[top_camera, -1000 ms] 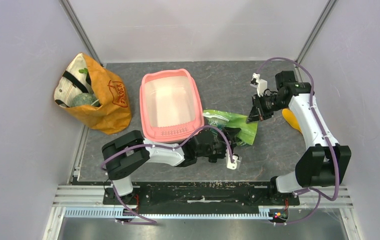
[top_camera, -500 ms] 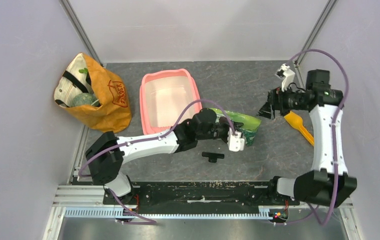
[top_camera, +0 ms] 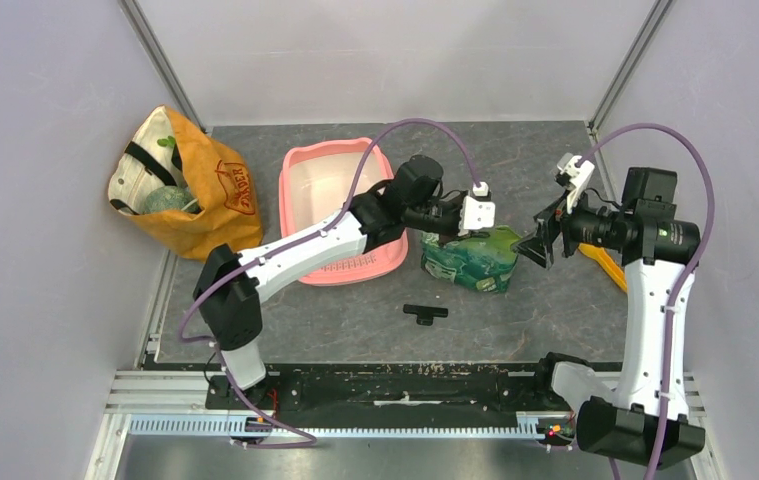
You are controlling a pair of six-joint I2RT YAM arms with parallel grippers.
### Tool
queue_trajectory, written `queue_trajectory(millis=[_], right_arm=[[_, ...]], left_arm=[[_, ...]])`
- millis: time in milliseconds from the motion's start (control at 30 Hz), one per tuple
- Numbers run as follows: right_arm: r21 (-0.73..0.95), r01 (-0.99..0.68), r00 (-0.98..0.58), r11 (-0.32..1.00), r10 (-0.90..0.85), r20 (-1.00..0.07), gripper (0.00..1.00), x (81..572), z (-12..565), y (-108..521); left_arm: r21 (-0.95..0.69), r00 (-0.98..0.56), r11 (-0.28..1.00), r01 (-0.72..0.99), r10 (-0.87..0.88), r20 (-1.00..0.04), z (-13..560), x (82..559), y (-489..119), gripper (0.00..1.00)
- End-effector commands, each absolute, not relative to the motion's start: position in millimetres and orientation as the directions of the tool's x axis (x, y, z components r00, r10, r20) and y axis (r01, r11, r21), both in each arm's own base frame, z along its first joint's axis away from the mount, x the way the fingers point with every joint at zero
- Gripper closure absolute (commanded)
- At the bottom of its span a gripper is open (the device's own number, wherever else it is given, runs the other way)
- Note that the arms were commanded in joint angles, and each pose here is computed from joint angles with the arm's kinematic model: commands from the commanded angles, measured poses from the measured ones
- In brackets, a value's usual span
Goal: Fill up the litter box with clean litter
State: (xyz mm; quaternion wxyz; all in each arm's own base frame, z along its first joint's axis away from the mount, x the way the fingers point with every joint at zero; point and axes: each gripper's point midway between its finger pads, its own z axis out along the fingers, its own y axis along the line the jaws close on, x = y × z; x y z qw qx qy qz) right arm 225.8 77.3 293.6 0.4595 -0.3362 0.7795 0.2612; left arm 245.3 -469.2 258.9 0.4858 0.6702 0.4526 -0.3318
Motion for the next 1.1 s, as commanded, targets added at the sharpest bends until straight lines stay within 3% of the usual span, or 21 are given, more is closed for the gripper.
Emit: queue_trajectory(millis=[0,167,367,433,533,567,633,667,700,833,967,1067], right_arm=[[0.061,-0.816,-0.28,0.574,-0.301,-0.912,0.08,242,289,79],[0.091,-0.853,-0.272,0.514,-0.289,-0.918,0.13,247,283,86],[0.088,-0.865,-0.267,0.494,-0.304,-0.914,0.3,247,267,89],[0.082,-0.865,-0.263,0.494,-0.309,-0.914,0.42,248,262,89],[0.078,-0.857,-0.263,0.51,-0.302,-0.916,0.7,255,259,87],[0.078,-0.856,-0.263,0.512,-0.3,-0.917,0.81,257,258,87],[0.08,-0.855,-0.261,0.512,-0.291,-0.92,1.0,260,259,87],[0.081,-0.856,-0.26,0.511,-0.288,-0.922,1.0,261,260,87],[0.084,-0.858,-0.258,0.507,-0.284,-0.923,1.0,261,261,88],[0.088,-0.868,-0.246,0.489,-0.271,-0.931,1.0,261,263,91],[0.079,-0.874,-0.231,0.479,-0.268,-0.935,1.0,261,266,92],[0.073,-0.873,-0.23,0.483,-0.273,-0.934,1.0,262,266,91]], left_arm=[[0.277,0.318,-0.217,0.936,0.183,-0.93,297,220,-483,0.98],[0.249,0.282,-0.183,0.951,0.182,-0.942,312,228,-492,0.98],[0.188,0.218,-0.174,0.967,0.172,-0.961,327,228,-498,0.98],[0.155,0.183,-0.167,0.974,0.171,-0.968,332,227,-499,0.98],[0.118,0.144,-0.15,0.982,0.179,-0.973,336,226,-498,0.98],[0.103,0.128,-0.137,0.985,0.188,-0.974,337,227,-496,0.94],[0.083,0.105,-0.108,0.991,0.213,-0.971,338,232,-488,0.65],[0.079,0.101,-0.1,0.992,0.234,-0.967,336,235,-481,0.52],[0.082,0.1,-0.082,0.993,0.251,-0.963,335,241,-472,0.31],[0.129,0.129,-0.022,0.991,0.331,-0.935,308,272,-424,0.16],[0.266,0.225,0.054,0.963,0.392,-0.892,280,304,-383,0.15],[0.229,0.183,0.053,0.972,0.442,-0.878,264,310,-367,0.17]])
